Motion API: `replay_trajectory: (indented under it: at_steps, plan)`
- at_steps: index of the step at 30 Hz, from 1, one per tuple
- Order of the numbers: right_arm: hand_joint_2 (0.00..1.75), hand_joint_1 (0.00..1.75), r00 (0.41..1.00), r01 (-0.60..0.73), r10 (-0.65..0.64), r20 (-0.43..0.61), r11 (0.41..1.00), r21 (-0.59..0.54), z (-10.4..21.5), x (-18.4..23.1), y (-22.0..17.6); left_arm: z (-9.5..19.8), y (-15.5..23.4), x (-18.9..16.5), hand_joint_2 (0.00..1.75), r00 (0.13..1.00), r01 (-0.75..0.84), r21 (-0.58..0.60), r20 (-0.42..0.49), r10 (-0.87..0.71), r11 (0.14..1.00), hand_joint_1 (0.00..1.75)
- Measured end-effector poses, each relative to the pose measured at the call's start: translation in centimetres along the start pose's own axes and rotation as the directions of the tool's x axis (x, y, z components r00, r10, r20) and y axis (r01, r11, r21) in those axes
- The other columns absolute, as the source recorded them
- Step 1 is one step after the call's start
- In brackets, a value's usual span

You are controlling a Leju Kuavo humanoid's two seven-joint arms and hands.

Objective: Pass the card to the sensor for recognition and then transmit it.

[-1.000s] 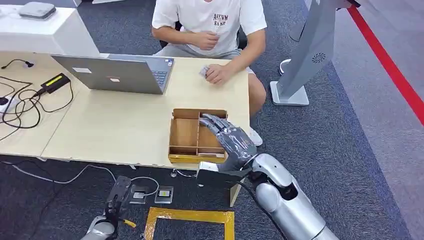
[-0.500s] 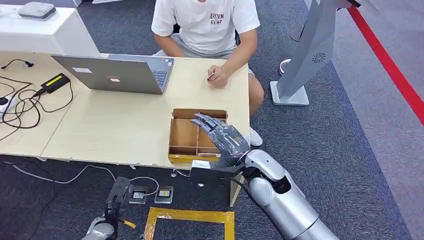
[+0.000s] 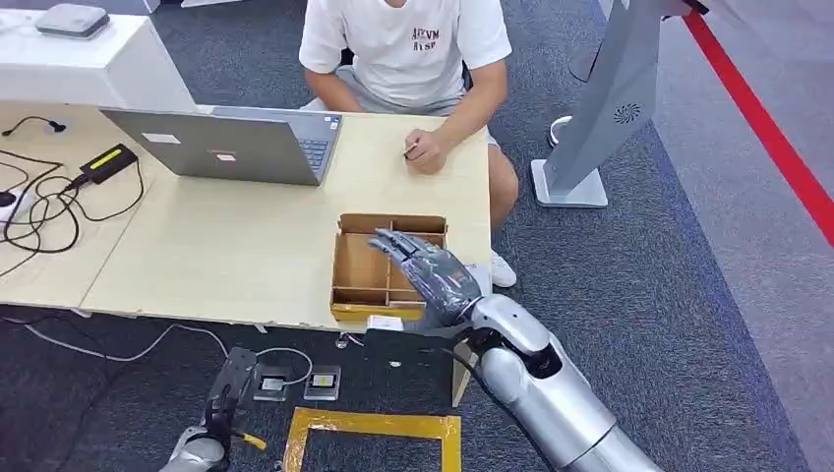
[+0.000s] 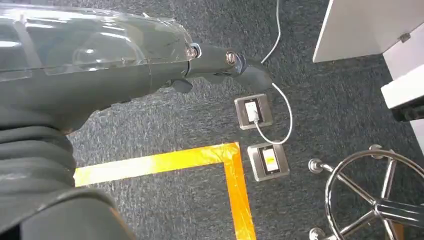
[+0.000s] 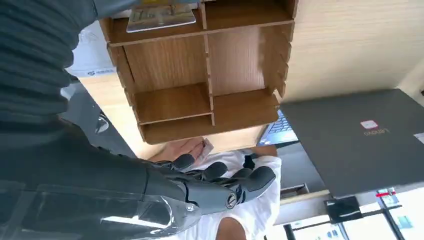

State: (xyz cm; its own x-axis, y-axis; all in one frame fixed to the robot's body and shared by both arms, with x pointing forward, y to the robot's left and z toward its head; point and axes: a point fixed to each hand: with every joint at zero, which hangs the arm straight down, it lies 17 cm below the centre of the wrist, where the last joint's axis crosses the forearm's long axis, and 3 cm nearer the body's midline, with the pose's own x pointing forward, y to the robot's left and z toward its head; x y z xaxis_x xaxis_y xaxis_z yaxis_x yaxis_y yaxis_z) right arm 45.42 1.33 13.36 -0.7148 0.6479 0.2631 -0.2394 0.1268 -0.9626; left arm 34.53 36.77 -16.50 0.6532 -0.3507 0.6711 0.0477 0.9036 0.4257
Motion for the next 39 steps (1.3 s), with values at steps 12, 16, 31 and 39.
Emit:
replay_trajectory:
  at_steps: [12,16,31,39]
  plan:
    - [1.75,0.0,0.999,-0.029,0.03,-0.023,0.999,0.043,0.1,-0.7,1.3,0.0,0.3,-0.4,0.0,1.0,-0.002,0.007,-0.007,0.002,1.0,0.0]
    - [1.75,0.0,0.998,-0.036,0.038,-0.042,0.998,0.05,0.2,-1.3,1.7,0.1,0.3,-0.6,0.0,1.0,0.008,0.007,-0.011,-0.008,1.0,0.0]
    - [1.75,0.0,0.984,-0.076,0.082,-0.156,0.996,0.041,1.1,-4.6,2.4,0.0,0.5,-0.6,0.0,0.999,0.033,0.01,-0.013,-0.033,0.999,0.0]
    - [1.75,0.0,0.981,-0.075,0.083,-0.177,0.996,0.052,1.6,-5.4,3.3,0.0,0.4,-0.6,0.0,0.999,0.032,0.003,-0.016,-0.031,0.999,0.0]
